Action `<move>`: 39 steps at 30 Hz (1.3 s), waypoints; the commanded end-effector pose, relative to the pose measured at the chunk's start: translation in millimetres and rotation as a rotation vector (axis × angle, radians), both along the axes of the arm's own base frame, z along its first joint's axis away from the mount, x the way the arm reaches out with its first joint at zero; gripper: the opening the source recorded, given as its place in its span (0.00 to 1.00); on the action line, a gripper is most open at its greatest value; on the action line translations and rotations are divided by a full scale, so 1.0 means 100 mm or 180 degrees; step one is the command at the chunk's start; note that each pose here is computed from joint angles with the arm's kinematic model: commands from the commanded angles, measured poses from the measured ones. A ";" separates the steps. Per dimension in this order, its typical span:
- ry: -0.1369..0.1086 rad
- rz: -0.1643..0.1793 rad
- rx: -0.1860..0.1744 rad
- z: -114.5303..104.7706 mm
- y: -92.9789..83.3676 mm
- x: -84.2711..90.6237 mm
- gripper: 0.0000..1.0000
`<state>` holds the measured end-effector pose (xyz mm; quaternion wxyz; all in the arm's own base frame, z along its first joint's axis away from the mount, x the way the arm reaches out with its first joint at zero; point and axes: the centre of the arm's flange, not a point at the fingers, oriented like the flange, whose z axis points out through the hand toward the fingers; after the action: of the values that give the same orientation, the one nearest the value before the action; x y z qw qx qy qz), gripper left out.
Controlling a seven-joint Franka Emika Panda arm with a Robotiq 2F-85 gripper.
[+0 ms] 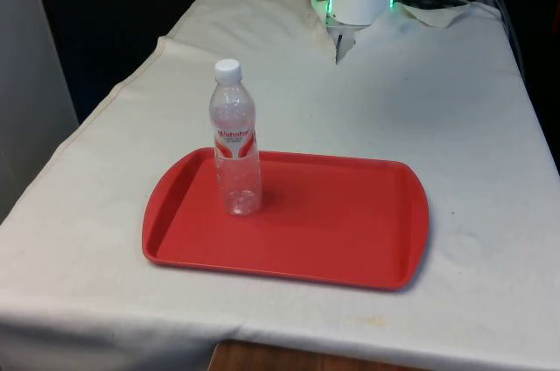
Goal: Place the bottle upright on the tray.
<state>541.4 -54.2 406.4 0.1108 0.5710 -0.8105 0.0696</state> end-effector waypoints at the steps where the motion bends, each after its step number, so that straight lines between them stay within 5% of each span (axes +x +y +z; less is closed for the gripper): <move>1: -0.0066 0.0012 0.0058 0.02 -0.01 -0.01 1.00; 3: -0.0081 0.0000 0.0115 0.02 -0.03 -0.03 1.00; 4: -0.0020 -0.0008 0.0059 0.00 -0.02 -0.02 1.00; 5: -0.0083 -0.0002 0.0135 0.01 -0.04 -0.04 1.00; 12: -0.0125 -0.0018 0.0272 0.01 -0.12 -0.07 1.00; 13: -0.0064 -0.0027 0.0221 -0.01 -0.11 -0.05 1.00; 14: -0.0126 -0.0021 0.0286 0.02 -0.15 -0.07 1.00; 21: -0.0146 -0.0022 0.0404 0.10 -0.29 -0.07 1.00; 22: -0.0105 -0.0035 0.0345 0.07 -0.28 -0.07 1.00; 24: -0.0162 -0.0027 0.0444 0.14 -0.34 -0.07 1.00; 39: -0.0186 -0.0021 0.0515 0.41 -0.45 -0.05 1.00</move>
<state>536.1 -98.6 448.0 0.0447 0.5727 -0.8182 0.0223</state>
